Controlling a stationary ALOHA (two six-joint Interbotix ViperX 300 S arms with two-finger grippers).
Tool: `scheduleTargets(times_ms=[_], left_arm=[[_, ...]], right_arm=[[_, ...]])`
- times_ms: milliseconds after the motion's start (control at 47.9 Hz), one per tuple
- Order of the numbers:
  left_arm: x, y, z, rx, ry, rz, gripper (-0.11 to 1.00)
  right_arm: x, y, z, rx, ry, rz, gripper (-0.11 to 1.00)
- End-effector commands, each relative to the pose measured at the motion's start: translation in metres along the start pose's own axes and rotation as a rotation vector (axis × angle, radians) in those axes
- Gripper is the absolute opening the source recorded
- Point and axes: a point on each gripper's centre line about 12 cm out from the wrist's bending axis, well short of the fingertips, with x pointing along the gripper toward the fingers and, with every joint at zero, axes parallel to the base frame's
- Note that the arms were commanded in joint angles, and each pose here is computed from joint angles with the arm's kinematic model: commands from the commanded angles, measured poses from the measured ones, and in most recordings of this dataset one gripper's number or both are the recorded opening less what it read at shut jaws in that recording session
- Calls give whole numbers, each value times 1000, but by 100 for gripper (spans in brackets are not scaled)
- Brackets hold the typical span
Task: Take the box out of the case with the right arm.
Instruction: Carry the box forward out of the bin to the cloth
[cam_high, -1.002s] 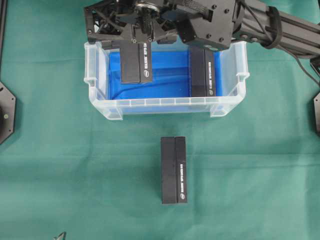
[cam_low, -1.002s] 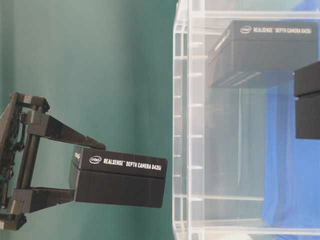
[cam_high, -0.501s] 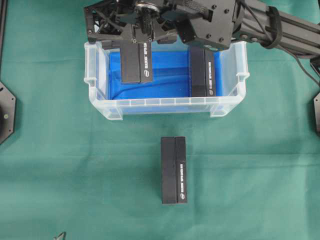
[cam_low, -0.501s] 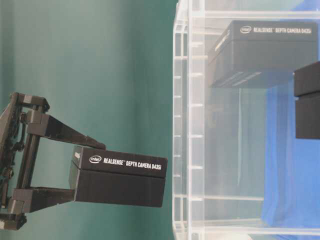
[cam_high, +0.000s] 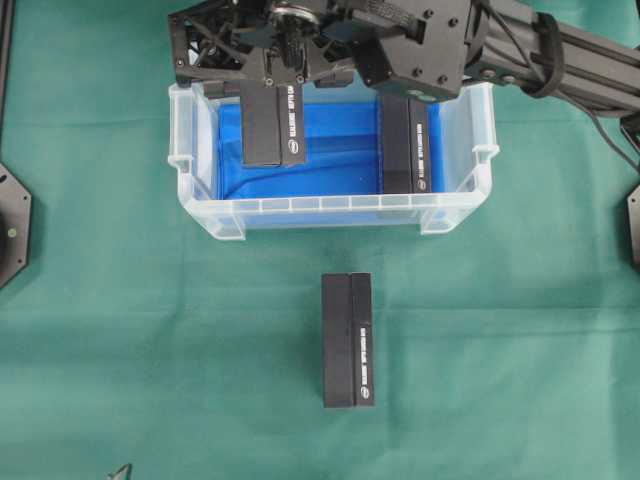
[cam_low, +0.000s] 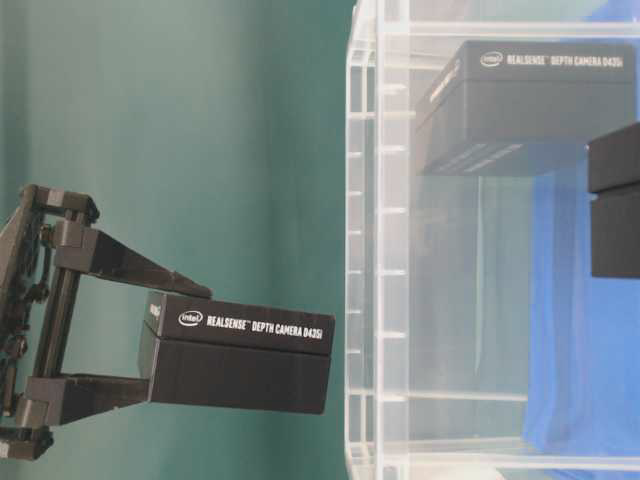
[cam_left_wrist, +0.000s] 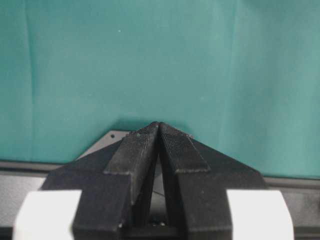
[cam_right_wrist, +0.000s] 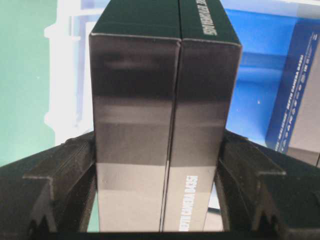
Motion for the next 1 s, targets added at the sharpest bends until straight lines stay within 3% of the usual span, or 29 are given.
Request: scheduleTargets(times_ms=[0,313,981], left_arm=[[-6,0,5,-2,-23,-2,2],[-6,0,5,-2,-25,-2,2],[-5,0,6,-2,-18,-1,2]], right_arm=[[-50,-7,7,14,-16,105,68],[-55,-7,-20,16,7,96,68],[-83,-10,-144,55,50,139,68]])
